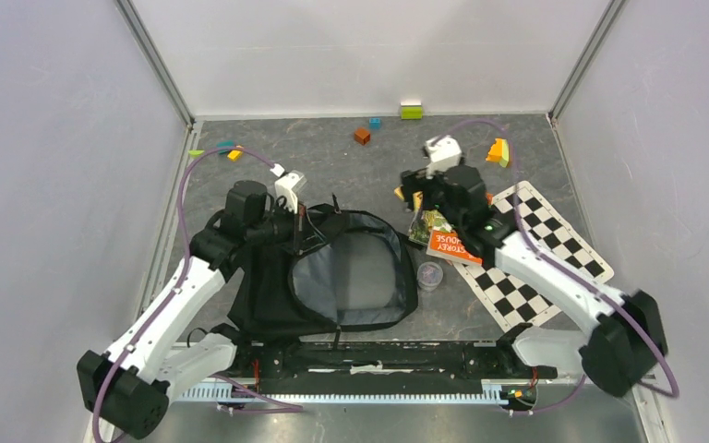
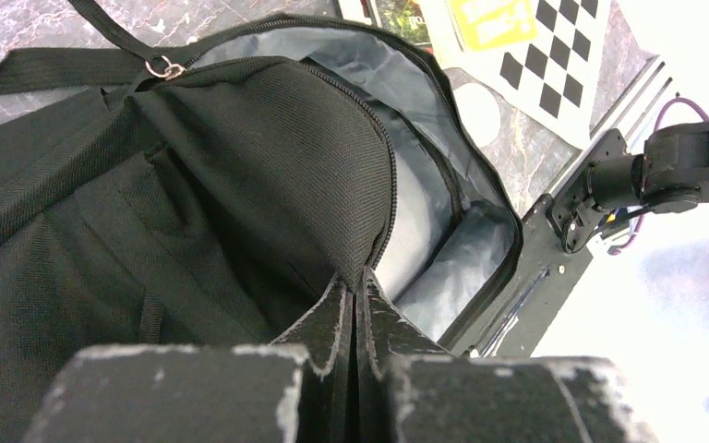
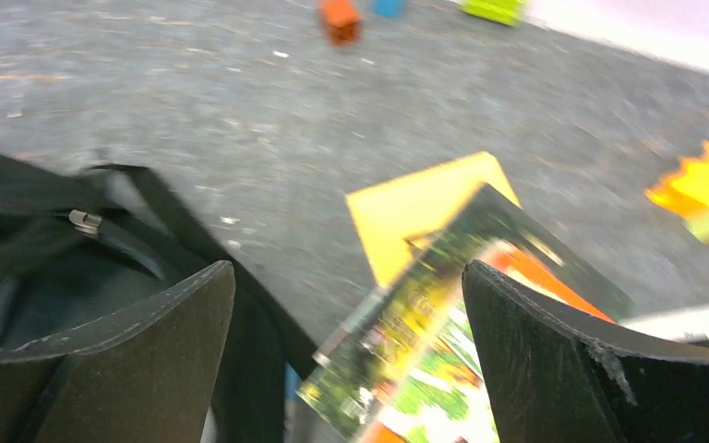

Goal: Pack the student bag
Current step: Unzip the student bag at the center of the board, then pick up the book from the center of the board.

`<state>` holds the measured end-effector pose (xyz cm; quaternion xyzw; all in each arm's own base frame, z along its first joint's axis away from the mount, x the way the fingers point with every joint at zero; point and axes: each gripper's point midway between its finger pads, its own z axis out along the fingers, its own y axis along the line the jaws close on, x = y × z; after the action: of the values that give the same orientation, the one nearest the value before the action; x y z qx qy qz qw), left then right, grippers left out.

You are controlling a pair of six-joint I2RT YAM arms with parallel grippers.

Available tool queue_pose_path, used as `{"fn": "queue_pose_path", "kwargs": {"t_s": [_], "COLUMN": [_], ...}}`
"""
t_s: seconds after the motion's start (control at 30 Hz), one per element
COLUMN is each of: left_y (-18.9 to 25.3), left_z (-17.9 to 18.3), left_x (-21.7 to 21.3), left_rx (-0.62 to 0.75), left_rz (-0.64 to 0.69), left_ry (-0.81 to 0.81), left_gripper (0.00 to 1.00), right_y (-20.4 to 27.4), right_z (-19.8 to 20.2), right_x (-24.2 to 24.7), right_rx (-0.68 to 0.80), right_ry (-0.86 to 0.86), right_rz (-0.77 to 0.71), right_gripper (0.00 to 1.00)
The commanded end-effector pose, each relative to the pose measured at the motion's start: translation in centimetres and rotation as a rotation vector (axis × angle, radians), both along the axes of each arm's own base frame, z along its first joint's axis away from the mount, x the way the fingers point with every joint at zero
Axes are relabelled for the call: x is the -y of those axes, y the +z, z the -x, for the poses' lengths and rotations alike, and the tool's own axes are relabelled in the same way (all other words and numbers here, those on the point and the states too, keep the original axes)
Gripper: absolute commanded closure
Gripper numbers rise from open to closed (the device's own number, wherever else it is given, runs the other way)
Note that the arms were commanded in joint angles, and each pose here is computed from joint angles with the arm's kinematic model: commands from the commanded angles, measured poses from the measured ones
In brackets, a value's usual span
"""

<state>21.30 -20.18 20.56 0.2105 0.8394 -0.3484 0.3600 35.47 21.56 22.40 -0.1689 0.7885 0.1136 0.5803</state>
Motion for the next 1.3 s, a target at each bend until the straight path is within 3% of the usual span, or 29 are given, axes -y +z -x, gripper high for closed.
{"fn": "queue_pose_path", "kwargs": {"t_s": [0.0, 0.2, 0.4, 0.53, 0.7, 1.13, 1.27], "left_y": [1.4, 0.0, 1.6, 2.8, 3.0, 3.0, 2.8], "left_z": [-1.9, -3.7, -3.4, -4.1, -3.9, -3.8, -3.5], "left_x": [0.5, -2.9, -3.8, -4.1, -3.5, -3.5, -2.9], "left_rx": [0.068, 0.146, 0.222, 0.222, 0.205, 0.213, 0.193], "left_rz": [0.060, -0.059, -0.013, 0.018, 0.065, 0.094, 0.117], "left_ry": [-0.048, 0.115, 0.189, 0.253, 0.241, 0.243, 0.215], "left_gripper": [0.98, 0.98, 0.98, 0.98, 0.98, 0.98, 0.98], "right_y": [-3.4, -8.3, -11.1, -12.7, -12.6, -15.7, -17.9], "right_z": [2.1, 4.6, 5.8, 6.7, 7.0, 9.5, 10.9], "right_x": [8.5, 15.7, 19.0, 17.8, 15.7, 13.3, 13.0], "right_rx": [-0.105, -0.235, -0.275, -0.313, -0.252, -0.370, -0.470], "right_ry": [-0.227, -0.366, -0.433, -0.342, -0.206, -0.102, -0.117], "right_rz": [0.057, -0.015, -0.082, -0.202, -0.323, -0.443, -0.460], "right_gripper": [0.02, 0.02, 0.02, 0.02, 0.02, 0.02, 0.05]}}
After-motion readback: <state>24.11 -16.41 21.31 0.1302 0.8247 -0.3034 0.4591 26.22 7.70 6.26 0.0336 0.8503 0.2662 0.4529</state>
